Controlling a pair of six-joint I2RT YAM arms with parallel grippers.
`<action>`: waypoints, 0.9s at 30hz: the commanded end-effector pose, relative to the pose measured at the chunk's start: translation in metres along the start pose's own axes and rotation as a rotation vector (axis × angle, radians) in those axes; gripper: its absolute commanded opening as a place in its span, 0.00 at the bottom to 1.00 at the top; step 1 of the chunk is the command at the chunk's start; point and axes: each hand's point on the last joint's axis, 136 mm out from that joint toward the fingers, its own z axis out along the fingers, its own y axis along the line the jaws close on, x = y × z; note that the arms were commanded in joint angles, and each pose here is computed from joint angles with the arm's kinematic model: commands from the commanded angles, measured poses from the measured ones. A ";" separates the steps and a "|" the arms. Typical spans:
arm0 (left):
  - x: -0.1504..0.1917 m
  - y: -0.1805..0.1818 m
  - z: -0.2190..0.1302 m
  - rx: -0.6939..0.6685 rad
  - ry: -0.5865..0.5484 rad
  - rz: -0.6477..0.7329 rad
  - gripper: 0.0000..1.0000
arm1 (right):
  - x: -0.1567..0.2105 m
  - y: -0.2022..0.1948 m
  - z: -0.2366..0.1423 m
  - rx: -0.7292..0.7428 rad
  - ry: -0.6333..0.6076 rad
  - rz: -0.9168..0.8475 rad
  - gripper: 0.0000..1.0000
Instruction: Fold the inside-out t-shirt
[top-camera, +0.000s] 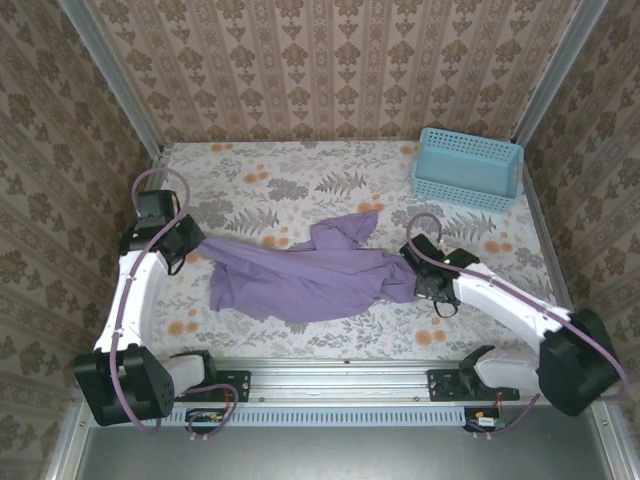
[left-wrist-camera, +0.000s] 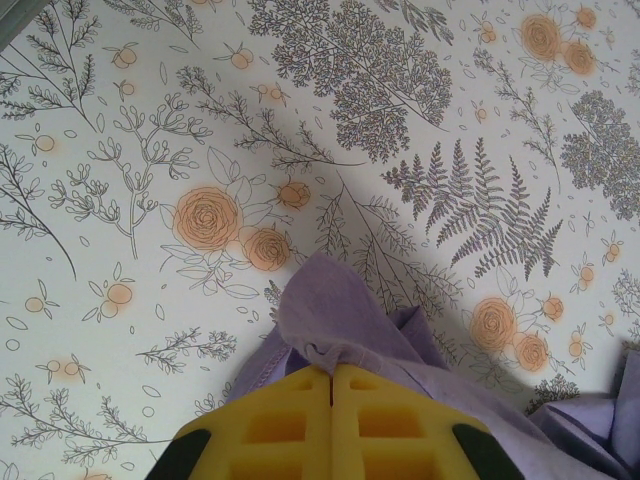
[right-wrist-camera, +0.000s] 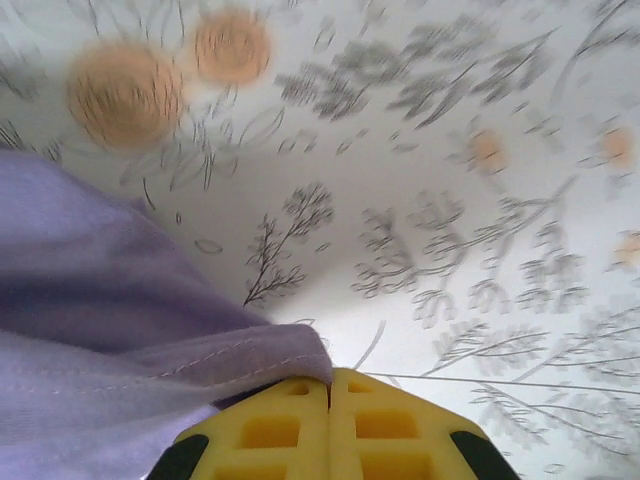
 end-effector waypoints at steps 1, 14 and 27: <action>-0.002 0.007 0.000 -0.021 -0.010 -0.025 0.00 | -0.015 -0.044 -0.024 0.120 -0.070 0.009 0.00; -0.006 0.029 0.005 -0.070 -0.012 -0.086 0.00 | -0.036 -0.042 -0.043 -0.147 -0.084 0.110 0.00; -0.063 -0.045 -0.093 0.261 -0.220 -0.066 0.00 | -0.133 -0.065 -0.185 -0.253 -0.515 0.148 0.00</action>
